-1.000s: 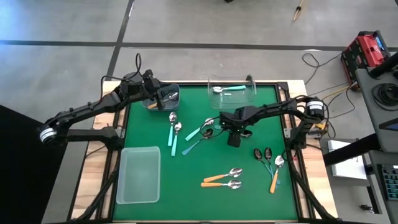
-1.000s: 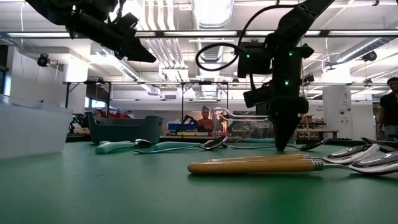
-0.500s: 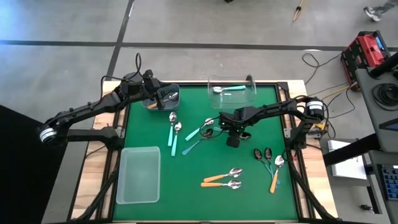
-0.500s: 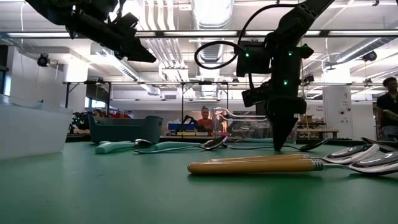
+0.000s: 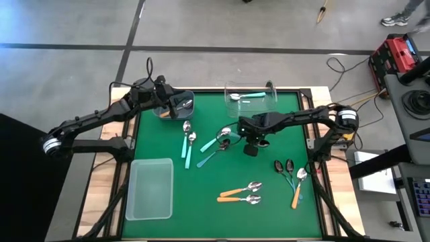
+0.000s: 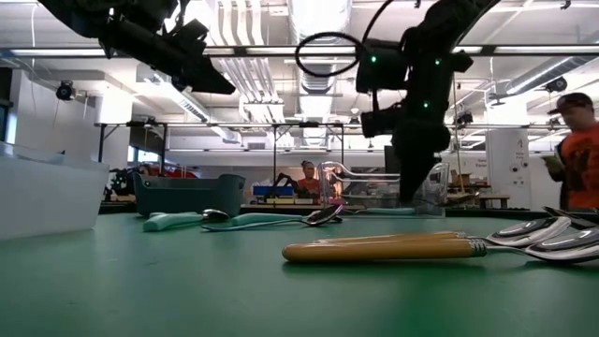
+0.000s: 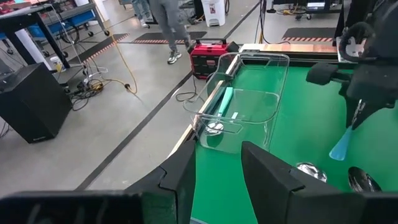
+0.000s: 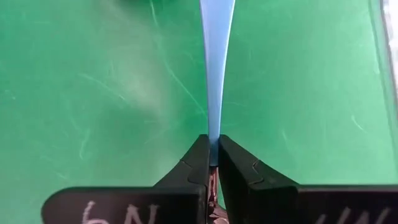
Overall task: Sort silverware by color (type)
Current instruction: Put the dark blue spoon into the white bin
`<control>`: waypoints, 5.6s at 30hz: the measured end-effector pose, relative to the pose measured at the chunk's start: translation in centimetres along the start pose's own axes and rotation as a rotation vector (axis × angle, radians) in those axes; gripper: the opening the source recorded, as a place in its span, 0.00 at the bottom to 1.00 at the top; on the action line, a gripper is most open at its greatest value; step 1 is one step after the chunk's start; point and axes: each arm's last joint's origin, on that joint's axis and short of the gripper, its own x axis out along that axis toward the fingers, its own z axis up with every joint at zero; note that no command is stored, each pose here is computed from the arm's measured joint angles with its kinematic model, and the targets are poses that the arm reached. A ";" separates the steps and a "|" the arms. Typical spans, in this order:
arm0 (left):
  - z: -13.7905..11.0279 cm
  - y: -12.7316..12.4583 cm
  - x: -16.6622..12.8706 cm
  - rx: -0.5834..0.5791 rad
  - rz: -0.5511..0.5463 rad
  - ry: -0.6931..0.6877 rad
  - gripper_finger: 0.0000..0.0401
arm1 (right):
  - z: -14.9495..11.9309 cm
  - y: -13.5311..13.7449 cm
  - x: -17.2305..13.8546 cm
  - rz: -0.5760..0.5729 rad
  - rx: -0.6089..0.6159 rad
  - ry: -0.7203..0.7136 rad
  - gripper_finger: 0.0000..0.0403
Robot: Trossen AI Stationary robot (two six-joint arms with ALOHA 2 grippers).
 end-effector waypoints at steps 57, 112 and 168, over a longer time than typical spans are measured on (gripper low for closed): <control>-1.6 -8.2 8.3 -0.337 -0.412 -0.069 0.61 | 5.4 1.8 -5.8 -0.552 -0.718 -0.474 0.03; -4.4 -10.3 11.8 -0.480 -0.415 -0.067 0.00 | 5.3 2.2 -5.8 -0.562 -0.838 -0.444 0.03; 0.8 -8.3 1.8 -0.270 -0.399 -0.745 0.00 | 0.6 1.8 -11.4 -0.052 -0.168 -1.611 0.32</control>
